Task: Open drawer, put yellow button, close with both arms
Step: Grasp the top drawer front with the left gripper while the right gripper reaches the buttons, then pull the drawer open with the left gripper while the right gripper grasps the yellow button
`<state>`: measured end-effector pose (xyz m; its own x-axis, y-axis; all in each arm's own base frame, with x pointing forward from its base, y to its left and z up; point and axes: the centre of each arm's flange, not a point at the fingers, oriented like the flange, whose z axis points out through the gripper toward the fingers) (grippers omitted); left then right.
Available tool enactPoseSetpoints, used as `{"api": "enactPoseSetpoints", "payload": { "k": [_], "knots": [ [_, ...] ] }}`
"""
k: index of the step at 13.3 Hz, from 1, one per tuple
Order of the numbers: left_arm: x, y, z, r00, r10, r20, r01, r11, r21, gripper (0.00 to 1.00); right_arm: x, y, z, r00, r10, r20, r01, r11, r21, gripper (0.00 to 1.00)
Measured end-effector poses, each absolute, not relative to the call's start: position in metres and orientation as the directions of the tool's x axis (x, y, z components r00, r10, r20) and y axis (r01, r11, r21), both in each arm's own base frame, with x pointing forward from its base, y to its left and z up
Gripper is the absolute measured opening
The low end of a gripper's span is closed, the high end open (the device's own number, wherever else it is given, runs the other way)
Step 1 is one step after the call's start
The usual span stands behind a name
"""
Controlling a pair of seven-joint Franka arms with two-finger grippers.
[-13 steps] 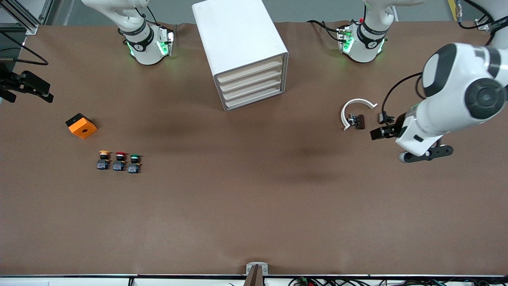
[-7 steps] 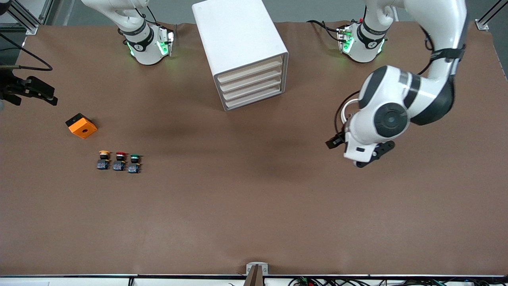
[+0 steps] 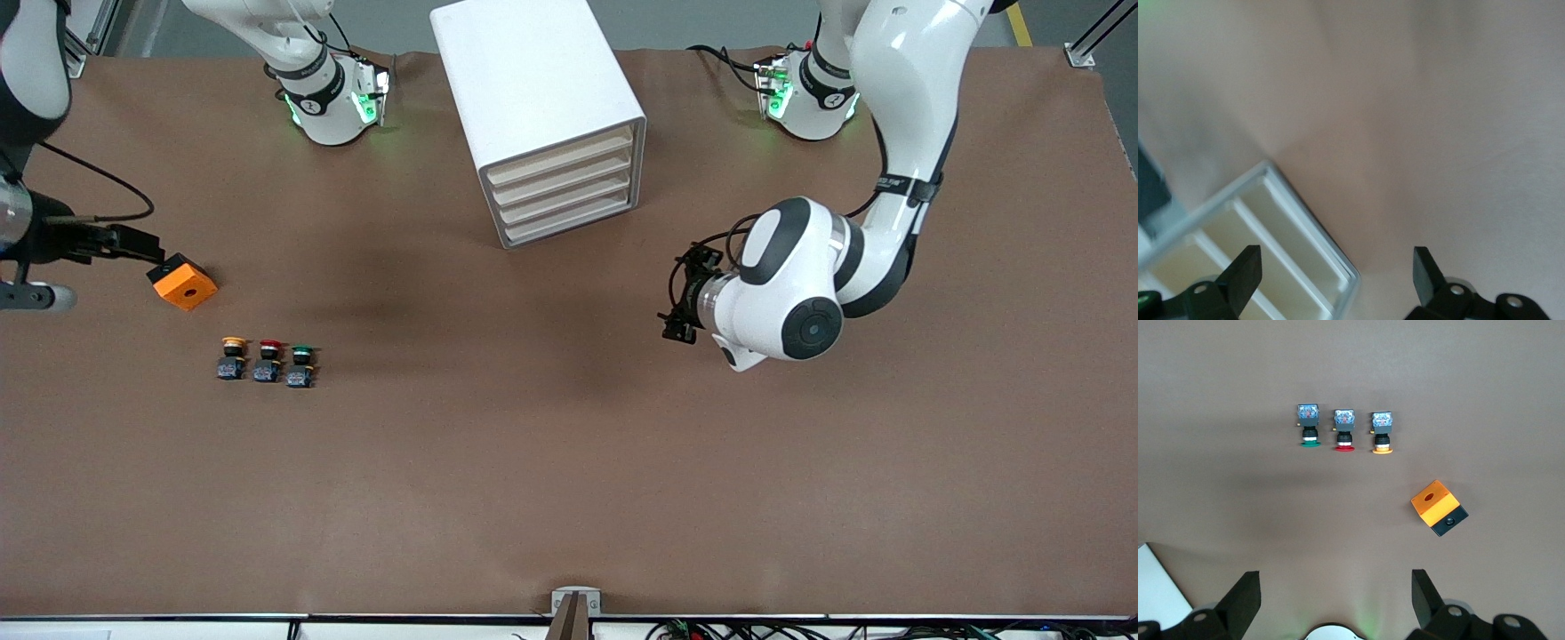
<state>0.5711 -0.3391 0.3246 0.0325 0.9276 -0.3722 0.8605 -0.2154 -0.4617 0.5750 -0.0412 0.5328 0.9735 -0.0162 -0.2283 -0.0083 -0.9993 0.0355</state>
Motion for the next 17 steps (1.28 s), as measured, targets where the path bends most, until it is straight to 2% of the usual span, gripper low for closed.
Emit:
{"api": "enactPoseSetpoints", "payload": {
  "k": [2, 5, 9, 17],
  "knots": [
    [0.548, -0.374, 0.314, -0.081, 0.936, -0.343, 0.813, -0.137, -0.565, 1.00, 0.583, -0.044, 0.505, 0.972, -0.018, -0.233, -0.009, -0.999, 0.038, 1.00],
    [0.509, -0.425, 0.291, -0.194, 0.923, -0.333, 0.699, -0.108, -0.707, 1.00, 0.586, -0.054, 0.465, 0.977, -0.029, -0.211, -0.021, -0.999, 0.039, 1.00],
    [0.500, -0.428, 0.276, -0.340, 0.910, -0.237, 0.550, -0.011, -0.835, 1.00, 0.583, -0.061, 0.432, 0.982, -0.034, -0.187, -0.026, -0.999, 0.046, 1.00],
    [0.474, -0.444, 0.251, -0.433, 0.894, -0.117, 0.288, 0.014, -0.958, 1.00, 0.564, -0.097, 0.329, 0.995, -0.081, -0.052, -0.079, -0.996, 0.048, 1.00]
  ]
}}
